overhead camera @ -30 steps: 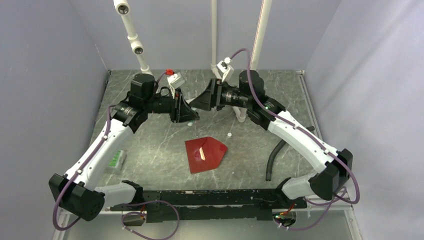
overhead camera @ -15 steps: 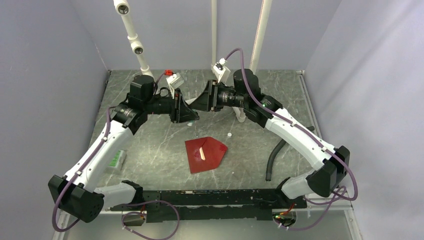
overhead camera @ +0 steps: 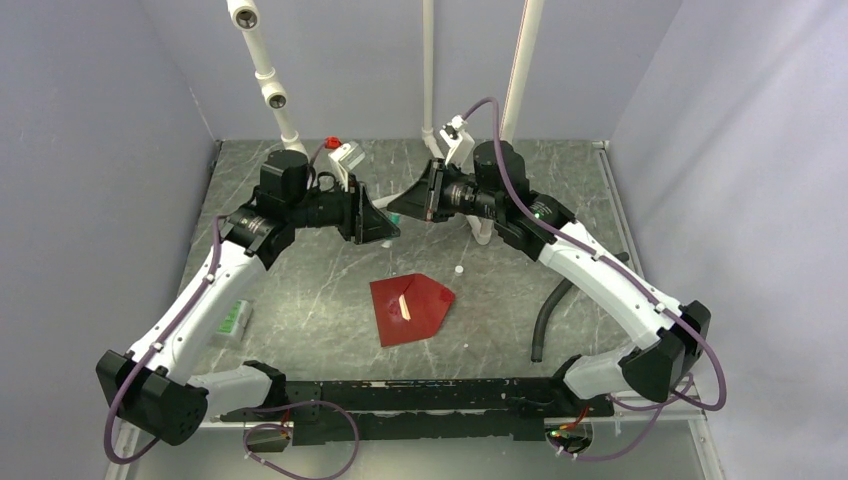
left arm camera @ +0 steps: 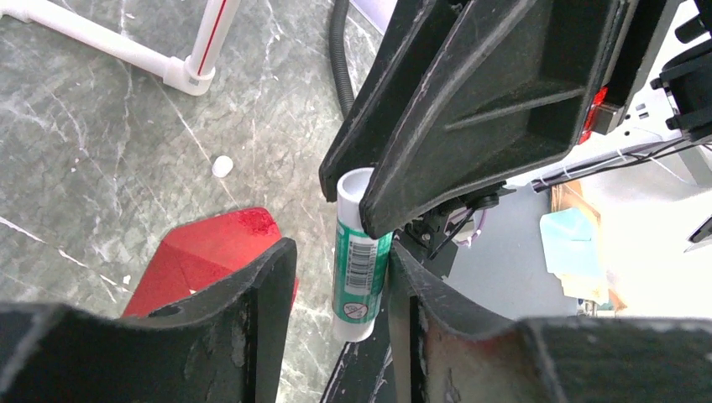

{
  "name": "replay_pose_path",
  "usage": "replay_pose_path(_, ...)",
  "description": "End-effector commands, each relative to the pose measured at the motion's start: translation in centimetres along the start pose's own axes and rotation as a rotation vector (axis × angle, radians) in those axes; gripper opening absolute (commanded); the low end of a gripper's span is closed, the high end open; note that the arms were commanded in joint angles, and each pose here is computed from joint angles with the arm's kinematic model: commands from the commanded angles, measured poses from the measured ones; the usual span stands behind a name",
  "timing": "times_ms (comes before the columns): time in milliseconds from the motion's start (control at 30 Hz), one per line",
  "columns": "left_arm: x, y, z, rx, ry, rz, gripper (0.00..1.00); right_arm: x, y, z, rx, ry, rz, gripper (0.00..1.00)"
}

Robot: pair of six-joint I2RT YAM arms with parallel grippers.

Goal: Place the letter into the envelope and seal it

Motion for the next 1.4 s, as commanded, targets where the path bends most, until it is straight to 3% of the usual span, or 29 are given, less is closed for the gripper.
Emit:
replay_pose_path(0,0.7,-0.7,0.5,-0.001,-0.052,-0.013,0.49,1.3,0.9,1.2,0.001,-0.062,-0.006,0.0)
replay_pose_path(167,0.6,-0.7,0.1,-0.033,-0.045,0.002,0.54,1.1,1.0,0.9,0.025,-0.052,-0.026,0.0)
replay_pose_path(233,0.6,-0.7,0.0,-0.042,-0.048,0.009,0.5,0.9,0.9,0.7,0.034,-0.042,-0.037,0.01)
replay_pose_path(300,0.7,-0.6,-0.1,-0.042,-0.052,0.01,0.36,0.7,0.8,0.6,0.035,-0.034,-0.045,0.01)
replay_pose_path(400,0.6,-0.7,-0.1,-0.058,-0.056,-0.017,0.05,0.6,1.0,0.7,0.047,-0.031,-0.043,0.02)
replay_pose_path(433,0.5,-0.8,0.0,-0.066,-0.056,-0.032,0.03,0.6,1.1,0.7,0.054,-0.028,-0.034,0.04)
replay_pose_path(567,0.2,-2.1,0.6,-0.133,-0.05,-0.092,0.03,-0.2,1.6,1.3,0.133,0.068,0.135,0.47)
replay_pose_path(667,-0.2,-3.7,1.1,-0.225,0.008,-0.114,0.02,-0.7,1.3,2.2,0.228,0.118,0.254,0.57)
replay_pose_path(867,-1.8,-5.9,2.2,-0.399,0.168,-0.083,0.02,-0.8,3.1,4.1,0.453,0.149,0.4,0.5)
replay_pose_path(1000,-2.2,-6.3,2.5,-0.435,0.201,-0.086,0.02,-0.8,3.8,4.1,0.516,0.181,0.4,0.37)
replay_pose_path(1233,-1.6,-5.7,2.1,-0.385,0.176,-0.106,0.02,-1.2,3.6,3.2,0.519,0.215,0.338,0.11)
replay_pose_path(1367,-0.3,-3.8,1.5,-0.21,0.103,-0.147,0.02,-0.9,2.5,1.7,0.406,0.197,0.252,0.0)
Point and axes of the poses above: each gripper's point midway between its finger pads, its own z axis back along the fingers, its own y axis along the line the jaws close on, x = y × z, the point moved 3 cm from there along z, back along the fingers, and after that the axes turned 8 degrees about z, right-handed, at the moved point
